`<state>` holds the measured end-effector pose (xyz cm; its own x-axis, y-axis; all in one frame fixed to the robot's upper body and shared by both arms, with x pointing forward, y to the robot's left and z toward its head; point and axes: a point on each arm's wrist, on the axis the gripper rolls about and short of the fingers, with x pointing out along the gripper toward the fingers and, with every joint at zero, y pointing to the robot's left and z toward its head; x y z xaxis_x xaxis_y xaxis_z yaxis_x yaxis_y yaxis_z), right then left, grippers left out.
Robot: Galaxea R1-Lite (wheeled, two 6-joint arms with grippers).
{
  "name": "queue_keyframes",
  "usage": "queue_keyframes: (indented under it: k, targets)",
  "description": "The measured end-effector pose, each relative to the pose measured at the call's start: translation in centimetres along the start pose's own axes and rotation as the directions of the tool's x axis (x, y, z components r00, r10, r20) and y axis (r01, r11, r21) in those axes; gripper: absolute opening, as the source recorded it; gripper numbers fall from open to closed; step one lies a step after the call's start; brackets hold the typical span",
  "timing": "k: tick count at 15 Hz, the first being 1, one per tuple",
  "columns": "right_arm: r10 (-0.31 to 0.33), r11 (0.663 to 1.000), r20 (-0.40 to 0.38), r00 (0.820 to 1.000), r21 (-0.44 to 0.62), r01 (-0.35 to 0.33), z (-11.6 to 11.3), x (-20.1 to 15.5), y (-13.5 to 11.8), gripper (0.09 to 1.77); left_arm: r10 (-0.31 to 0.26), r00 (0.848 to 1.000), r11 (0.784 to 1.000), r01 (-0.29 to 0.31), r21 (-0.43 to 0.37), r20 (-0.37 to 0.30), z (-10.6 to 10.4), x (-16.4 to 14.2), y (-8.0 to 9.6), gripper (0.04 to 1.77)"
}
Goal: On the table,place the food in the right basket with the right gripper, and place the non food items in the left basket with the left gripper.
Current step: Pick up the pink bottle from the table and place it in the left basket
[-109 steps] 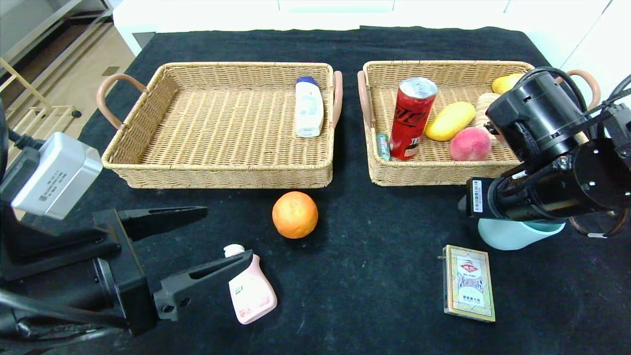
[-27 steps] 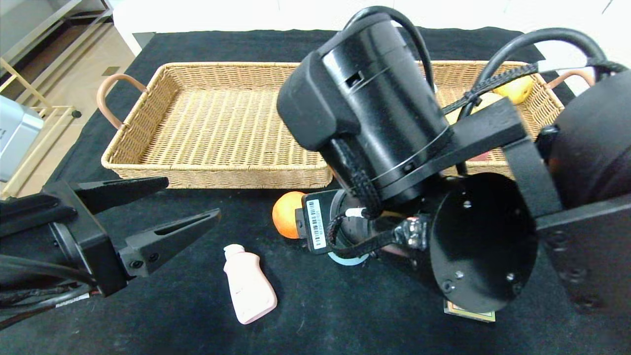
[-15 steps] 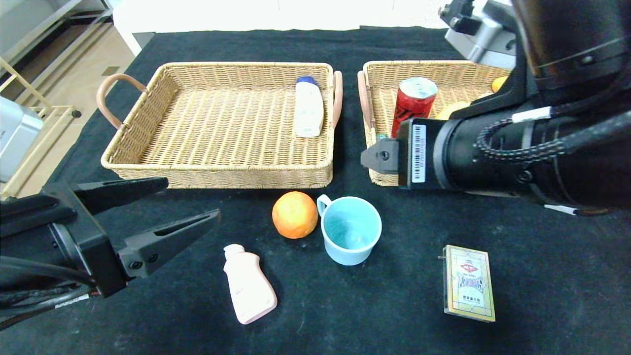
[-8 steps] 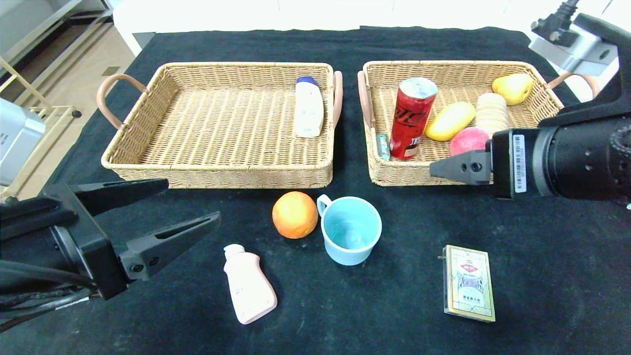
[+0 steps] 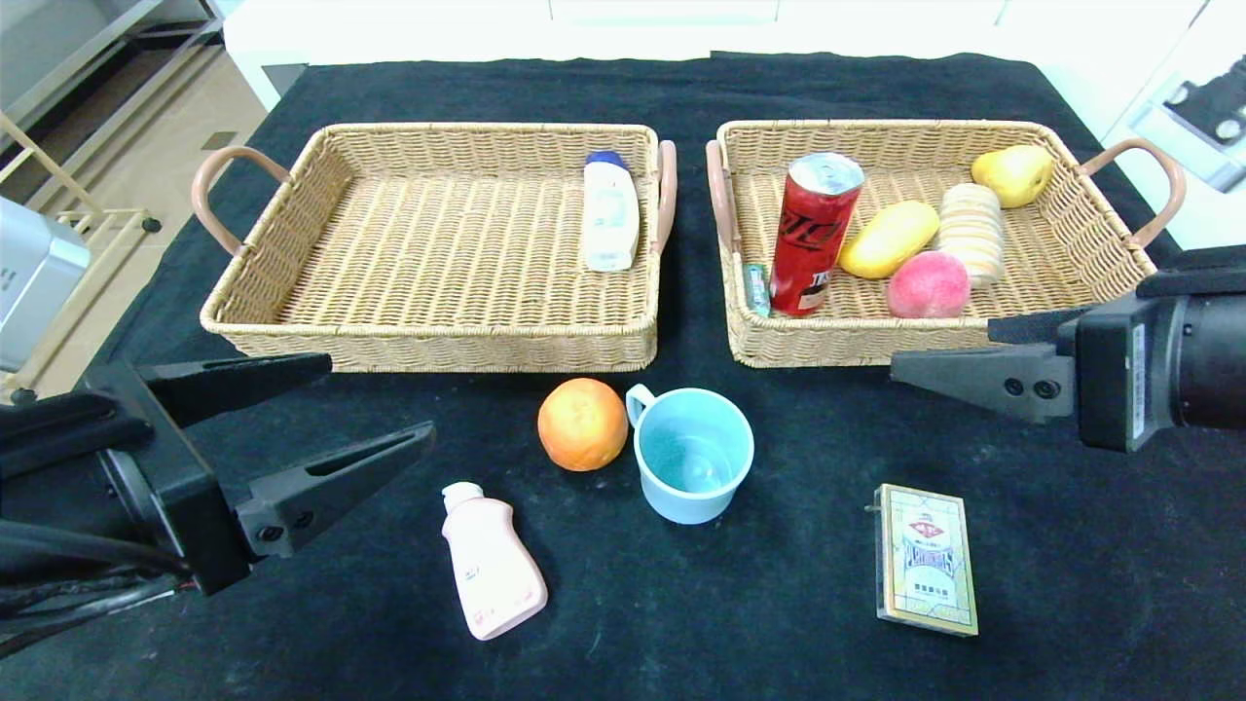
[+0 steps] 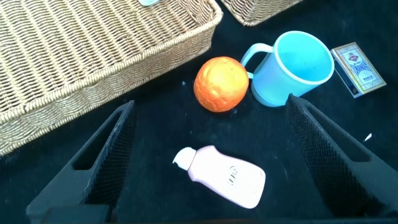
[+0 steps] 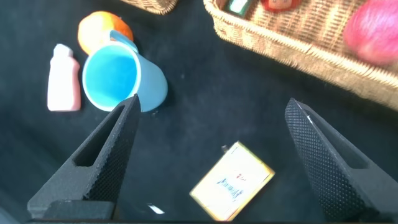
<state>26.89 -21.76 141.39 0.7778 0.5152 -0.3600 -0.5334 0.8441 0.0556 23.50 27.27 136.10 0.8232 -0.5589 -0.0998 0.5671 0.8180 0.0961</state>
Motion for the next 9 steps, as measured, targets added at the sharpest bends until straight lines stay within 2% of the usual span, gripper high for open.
queue_keyframes:
  k: [4, 6, 9]
  targets:
    - [0.1, 0.991, 0.0, 0.995, -0.087, -0.1, -1.6, -1.0, -2.1, 1.7, 0.002, 1.0, 1.0, -0.002, 0.001, -0.006, -0.1, 0.1, 0.0, 1.72]
    - [0.118, 0.982, 0.054, 0.992, -0.156, -0.108, -2.3, -0.9, -3.0, 1.7, 0.009, 1.0, 1.0, -0.009, 0.002, -0.004, 0.0, 0.1, 0.1, 1.72]
    - [0.178, 0.967, 0.174, 0.969, -0.215, -0.14, -3.4, -0.4, -4.4, 1.7, 0.016, 1.0, 1.0, -0.015, 0.022, -0.006, 0.0, 0.1, 0.0, 1.72]
